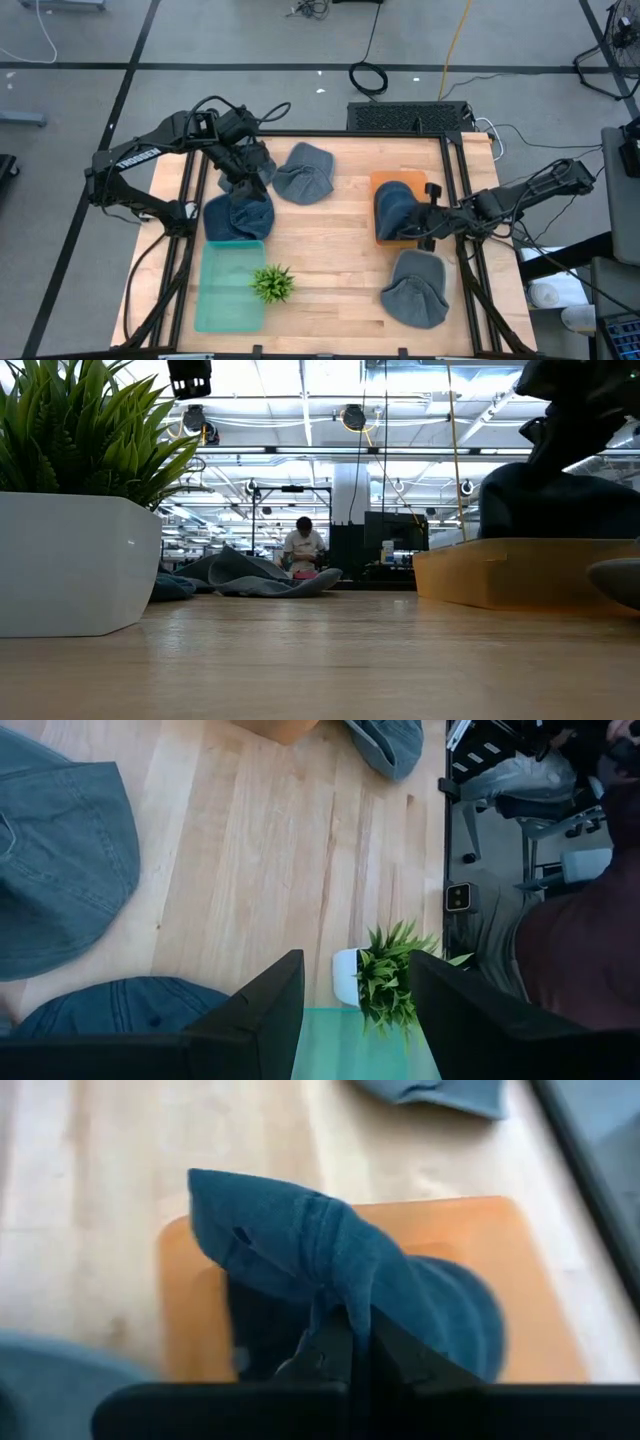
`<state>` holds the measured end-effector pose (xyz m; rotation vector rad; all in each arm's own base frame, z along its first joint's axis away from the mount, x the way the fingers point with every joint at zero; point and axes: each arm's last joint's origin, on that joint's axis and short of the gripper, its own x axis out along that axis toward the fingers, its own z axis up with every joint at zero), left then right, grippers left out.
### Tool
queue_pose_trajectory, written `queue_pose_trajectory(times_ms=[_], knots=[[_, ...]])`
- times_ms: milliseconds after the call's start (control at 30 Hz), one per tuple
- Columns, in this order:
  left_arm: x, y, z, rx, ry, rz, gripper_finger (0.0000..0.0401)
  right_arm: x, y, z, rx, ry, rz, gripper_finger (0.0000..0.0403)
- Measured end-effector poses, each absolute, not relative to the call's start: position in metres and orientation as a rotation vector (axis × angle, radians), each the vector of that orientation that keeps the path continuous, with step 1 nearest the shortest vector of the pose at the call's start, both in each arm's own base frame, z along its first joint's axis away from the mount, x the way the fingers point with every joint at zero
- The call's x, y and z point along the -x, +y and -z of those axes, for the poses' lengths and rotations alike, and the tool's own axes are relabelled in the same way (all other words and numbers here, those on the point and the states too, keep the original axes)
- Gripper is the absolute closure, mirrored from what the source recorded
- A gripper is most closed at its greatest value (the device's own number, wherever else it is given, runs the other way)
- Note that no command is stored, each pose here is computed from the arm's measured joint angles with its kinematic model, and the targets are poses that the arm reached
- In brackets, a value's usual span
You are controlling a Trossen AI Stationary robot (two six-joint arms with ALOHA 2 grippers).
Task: Pick & Place hat
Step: Put the right blue cap into the orange bin
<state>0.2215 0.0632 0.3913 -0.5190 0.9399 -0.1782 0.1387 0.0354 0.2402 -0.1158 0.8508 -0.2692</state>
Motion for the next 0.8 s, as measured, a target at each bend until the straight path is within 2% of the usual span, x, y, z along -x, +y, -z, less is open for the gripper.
queue_pose_trajectory(times_ms=[133,267,433,733,800], knots=[[-0.222,0.063,-0.391,0.511,0.939,0.182,0.0215,-0.144,0.035,-0.239,0.191,0.832,0.342,0.0402],[-0.222,0.063,-0.391,0.511,0.939,0.182,0.0215,-0.159,0.038,-0.232,0.366,0.837,0.373,0.0402],[-0.222,0.061,-0.391,0.511,0.943,0.189,0.0215,-0.171,0.035,-0.218,0.473,0.928,0.401,0.0402],[-0.224,0.052,-0.391,0.496,0.954,0.222,0.0215,-0.171,0.029,-0.221,0.670,0.947,0.446,0.0403],[-0.225,0.051,-0.391,0.493,0.956,0.228,0.0215,-0.167,0.027,-0.221,0.772,0.986,0.445,0.0403]])
